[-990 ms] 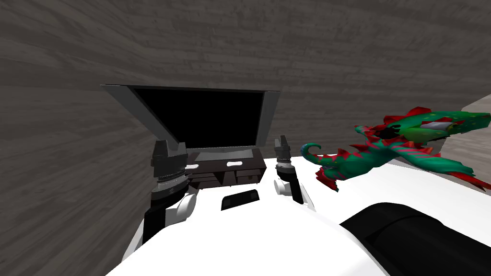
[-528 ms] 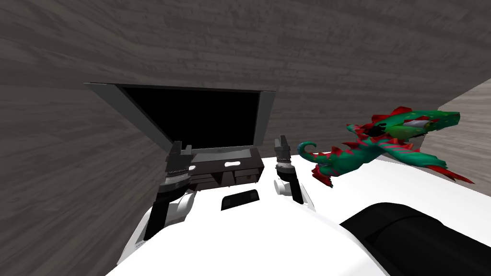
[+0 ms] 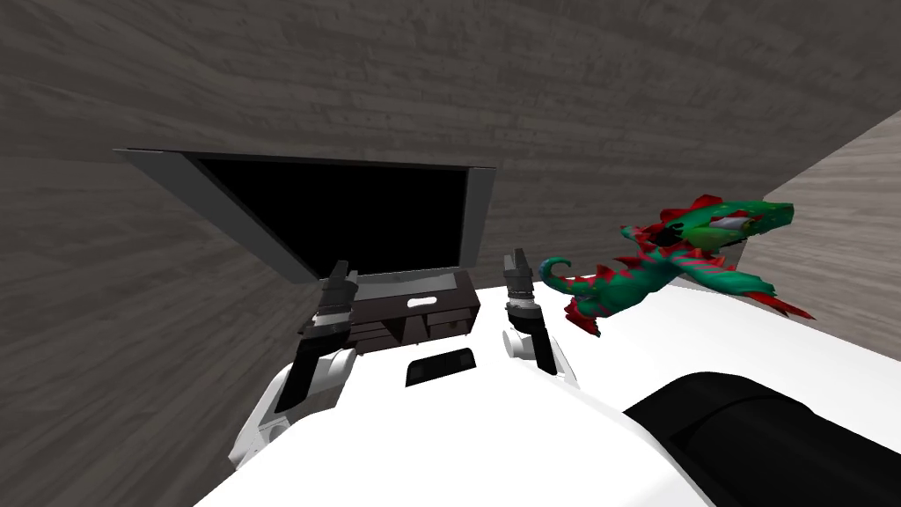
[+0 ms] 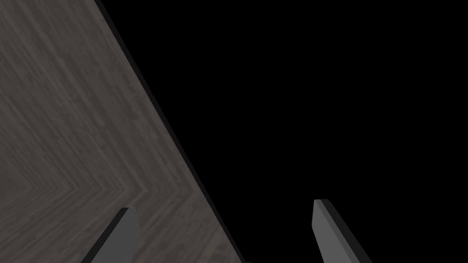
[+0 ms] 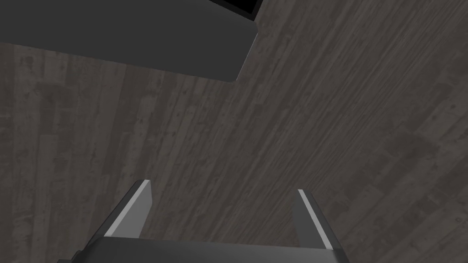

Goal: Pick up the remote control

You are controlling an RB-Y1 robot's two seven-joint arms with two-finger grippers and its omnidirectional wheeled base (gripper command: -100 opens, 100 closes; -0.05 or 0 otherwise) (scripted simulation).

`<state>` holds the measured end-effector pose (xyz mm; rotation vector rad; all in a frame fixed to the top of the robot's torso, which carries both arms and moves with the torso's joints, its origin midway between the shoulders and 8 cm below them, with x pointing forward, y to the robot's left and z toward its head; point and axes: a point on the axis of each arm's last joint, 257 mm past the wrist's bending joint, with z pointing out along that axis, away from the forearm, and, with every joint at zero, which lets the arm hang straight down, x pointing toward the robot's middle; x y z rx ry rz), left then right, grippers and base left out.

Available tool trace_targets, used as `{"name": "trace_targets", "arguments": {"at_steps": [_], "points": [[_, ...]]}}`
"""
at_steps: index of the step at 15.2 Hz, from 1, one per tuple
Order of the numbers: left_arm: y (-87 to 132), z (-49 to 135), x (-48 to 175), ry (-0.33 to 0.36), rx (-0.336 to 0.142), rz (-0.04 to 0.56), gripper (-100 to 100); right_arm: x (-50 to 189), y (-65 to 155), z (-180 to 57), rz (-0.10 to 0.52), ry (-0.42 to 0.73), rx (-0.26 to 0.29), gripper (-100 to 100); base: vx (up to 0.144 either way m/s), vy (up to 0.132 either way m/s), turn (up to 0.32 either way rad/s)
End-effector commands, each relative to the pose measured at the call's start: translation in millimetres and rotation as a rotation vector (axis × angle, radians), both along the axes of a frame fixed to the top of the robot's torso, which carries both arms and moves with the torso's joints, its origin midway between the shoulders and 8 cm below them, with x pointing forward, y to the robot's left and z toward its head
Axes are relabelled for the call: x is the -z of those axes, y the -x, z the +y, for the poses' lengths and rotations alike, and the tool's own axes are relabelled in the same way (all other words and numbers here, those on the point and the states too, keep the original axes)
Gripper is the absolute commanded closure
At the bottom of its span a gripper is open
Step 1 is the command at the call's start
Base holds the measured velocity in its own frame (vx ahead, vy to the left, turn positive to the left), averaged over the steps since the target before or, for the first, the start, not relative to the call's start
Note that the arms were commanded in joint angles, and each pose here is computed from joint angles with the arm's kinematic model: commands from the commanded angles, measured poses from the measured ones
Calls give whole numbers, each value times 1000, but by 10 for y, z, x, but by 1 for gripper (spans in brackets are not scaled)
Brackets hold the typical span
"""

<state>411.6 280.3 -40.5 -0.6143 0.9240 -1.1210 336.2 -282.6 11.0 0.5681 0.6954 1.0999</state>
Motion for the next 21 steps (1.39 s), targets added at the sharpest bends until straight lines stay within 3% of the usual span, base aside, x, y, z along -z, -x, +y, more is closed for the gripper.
{"name": "trace_targets", "arguments": {"at_steps": [1,9,10,13,14,16,17,19,20,21], "points": [[-149,145,221,-10,-24,72,-100,0,0,0,0,0,0,0,-9,-38,-109],[-501,549,805,-18,-104,265,-100,0,0,0,0,0,0,0,-8,-36,-90],[-501,549,805,-18,-104,265,-100,0,0,0,0,0,0,0,-3,-21,-56],[-670,830,1050,-18,-158,353,-100,0,0,0,0,0,0,0,-3,-35,-122],[-677,873,1189,-13,-168,388,-100,0,0,0,0,0,0,0,-7,-42,-114],[-678,881,1208,-12,-170,396,-100,0,0,0,0,0,0,0,-6,-23,-2],[-748,1035,1324,-6,-202,444,-100,0,0,0,0,0,0,0,-3,-27,-99],[-746,1061,1413,-4,-207,462,-100,0,0,0,0,0,0,0,-3,-27,-85],[-805,1212,1503,3,-237,502,-100,0,0,0,0,0,0,0,0,-32,-104],[-797,1244,1605,7,-245,527,-100,0,0,0,0,0,0,0,-1,-36,-123]]}}
